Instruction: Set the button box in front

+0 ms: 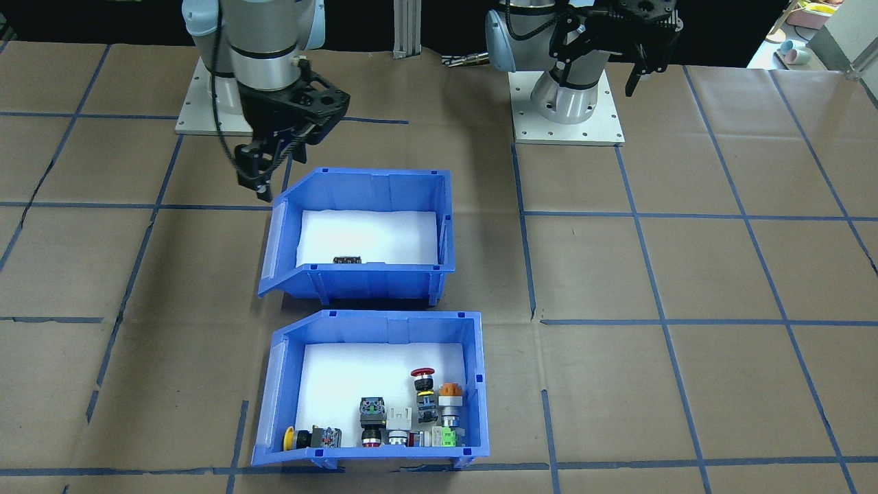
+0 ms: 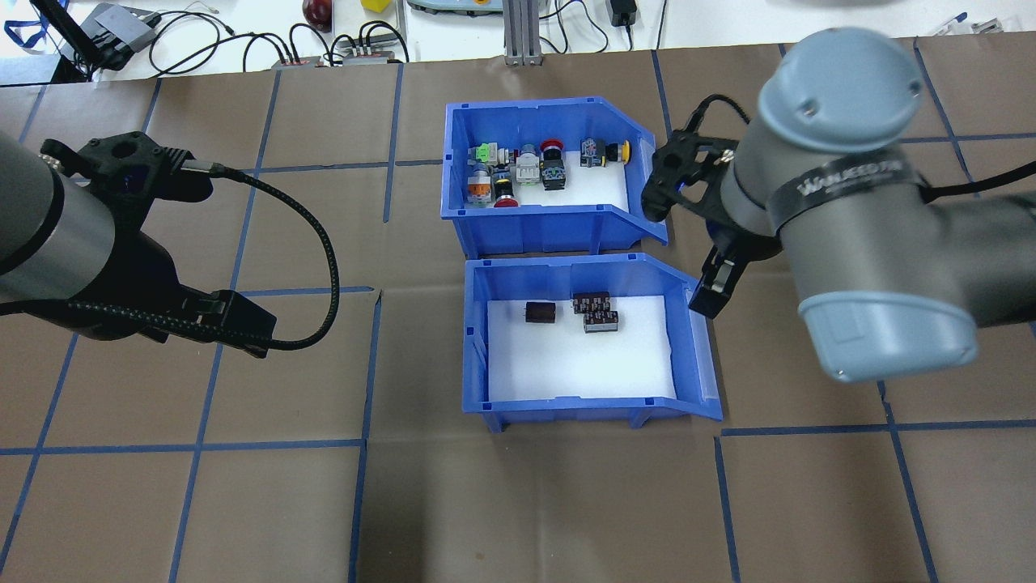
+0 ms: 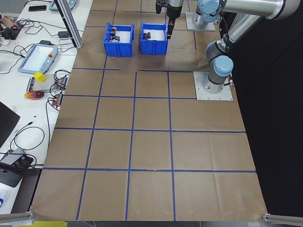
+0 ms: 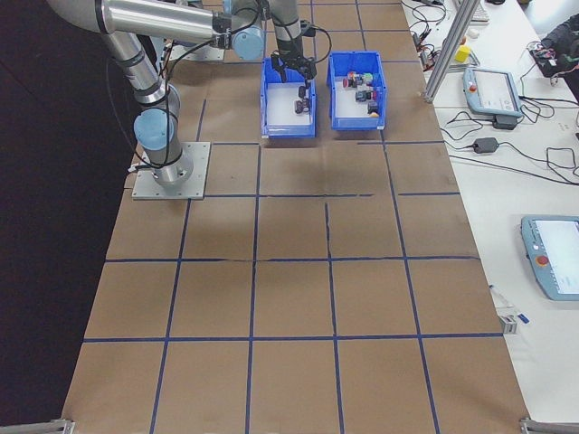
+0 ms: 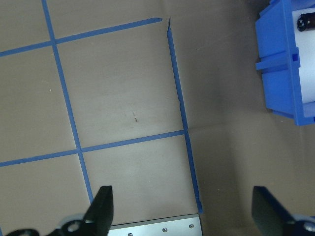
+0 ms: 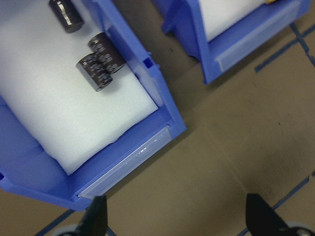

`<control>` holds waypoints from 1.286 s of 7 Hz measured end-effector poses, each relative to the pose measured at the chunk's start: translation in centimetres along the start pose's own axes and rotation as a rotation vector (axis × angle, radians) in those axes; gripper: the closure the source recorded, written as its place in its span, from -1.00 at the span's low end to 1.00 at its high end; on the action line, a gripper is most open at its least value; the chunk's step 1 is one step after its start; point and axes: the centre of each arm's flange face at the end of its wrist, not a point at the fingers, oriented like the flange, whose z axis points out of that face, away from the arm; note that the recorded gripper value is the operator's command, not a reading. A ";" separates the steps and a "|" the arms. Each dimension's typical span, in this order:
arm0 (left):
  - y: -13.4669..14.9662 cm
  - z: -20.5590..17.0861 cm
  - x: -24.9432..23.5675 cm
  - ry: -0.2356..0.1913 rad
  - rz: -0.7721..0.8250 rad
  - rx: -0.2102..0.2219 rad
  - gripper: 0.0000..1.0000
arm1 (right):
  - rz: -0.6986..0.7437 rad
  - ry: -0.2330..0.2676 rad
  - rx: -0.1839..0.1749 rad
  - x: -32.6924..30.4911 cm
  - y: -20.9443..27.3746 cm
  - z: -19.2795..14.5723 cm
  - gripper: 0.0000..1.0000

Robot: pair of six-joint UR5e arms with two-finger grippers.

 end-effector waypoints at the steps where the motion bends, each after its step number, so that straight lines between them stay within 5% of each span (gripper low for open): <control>1: 0.0 0.2 0.0 0.001 -0.001 -0.004 -0.99 | 0.185 0.003 0.014 1.9 0.5 -0.7 -1.00; 4: 0.3 0.1 0.1 -0.001 -0.001 0.000 -0.99 | 0.553 -0.021 0.022 5.3 -1.1 -2.6 -1.00; 7: 0.4 0.3 0.1 -0.001 -0.001 -0.003 -0.99 | 0.856 -0.104 -0.126 10.1 -4.9 -4.5 -1.00; 9: 0.5 0.3 0.1 -0.001 -0.002 -0.004 -0.99 | 0.917 -0.125 -0.195 10.4 -5.2 -3.7 -1.00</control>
